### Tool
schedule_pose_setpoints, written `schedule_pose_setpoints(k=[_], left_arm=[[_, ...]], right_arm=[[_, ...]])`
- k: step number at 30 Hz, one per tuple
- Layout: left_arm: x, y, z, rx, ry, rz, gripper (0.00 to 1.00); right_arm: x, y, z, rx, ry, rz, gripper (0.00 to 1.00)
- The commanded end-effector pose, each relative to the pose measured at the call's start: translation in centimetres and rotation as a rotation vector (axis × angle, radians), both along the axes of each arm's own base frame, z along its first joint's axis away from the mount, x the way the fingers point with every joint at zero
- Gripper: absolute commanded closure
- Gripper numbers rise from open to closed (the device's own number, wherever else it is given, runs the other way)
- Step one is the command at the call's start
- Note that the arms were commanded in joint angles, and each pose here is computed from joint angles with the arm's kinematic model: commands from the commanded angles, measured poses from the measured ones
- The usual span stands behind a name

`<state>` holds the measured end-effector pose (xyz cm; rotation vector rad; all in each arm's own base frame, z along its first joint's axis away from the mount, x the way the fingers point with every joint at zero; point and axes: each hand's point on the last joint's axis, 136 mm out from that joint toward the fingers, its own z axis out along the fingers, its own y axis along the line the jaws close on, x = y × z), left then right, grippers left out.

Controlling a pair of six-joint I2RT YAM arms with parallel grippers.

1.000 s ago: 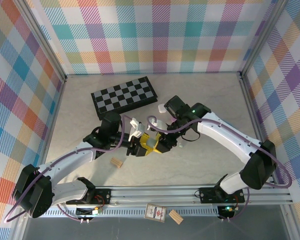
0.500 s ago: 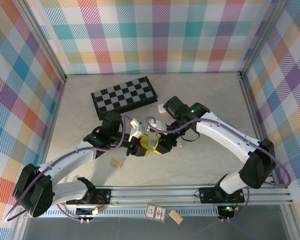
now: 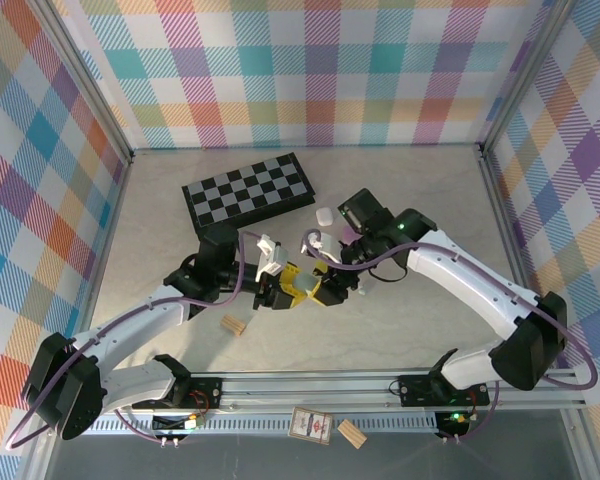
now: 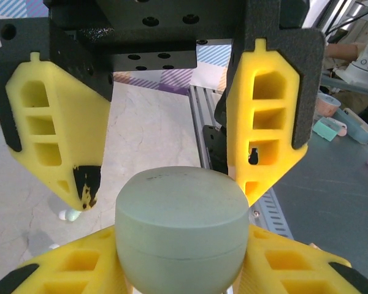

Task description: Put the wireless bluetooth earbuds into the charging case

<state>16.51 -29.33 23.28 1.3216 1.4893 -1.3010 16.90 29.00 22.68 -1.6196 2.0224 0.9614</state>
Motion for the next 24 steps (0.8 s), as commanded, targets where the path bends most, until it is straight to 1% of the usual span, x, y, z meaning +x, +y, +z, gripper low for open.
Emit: schedule_pose_setpoints(k=[1,4,9,13,16,18,21,24], left_arm=[[-1.1,0.0,0.3,-0.029,-0.04,-0.054,0.61],[-1.0,-0.1,0.2,-0.029,-0.042,-0.051,0.61],[-1.0,-0.1,0.3,-0.032,-0.044,-0.051,0.61],[-0.8,-0.1,0.3,-0.034,-0.051,-0.039,0.61],[-0.5,-0.2,0.4,-0.046,-0.059,-0.02,0.61],[-0.1,-0.2,0.5,-0.059,-0.061,-0.001,0.61],[0.4,-0.3,0.8,-0.083,-0.078,0.033,0.61],[1.0,-0.3,0.8,-0.105,-0.087,0.063,0.61]], right_arm=[[0.7,-0.5,1.1,0.041,-0.029,-0.048,0.31],[1.0,-0.8,1.7,0.067,-0.041,-0.074,0.3],[2.7,-1.6,2.5,0.084,-0.075,-0.169,0.3],[3.1,-2.0,2.7,0.092,-0.092,-0.193,0.29],[3.4,-2.2,3.3,0.119,-0.102,-0.221,0.25],[3.9,-2.3,4.0,0.158,-0.102,-0.252,0.24],[3.4,-2.6,5.3,0.222,-0.072,-0.255,0.21],[2.8,-3.1,7.1,0.334,-0.045,-0.26,0.17]])
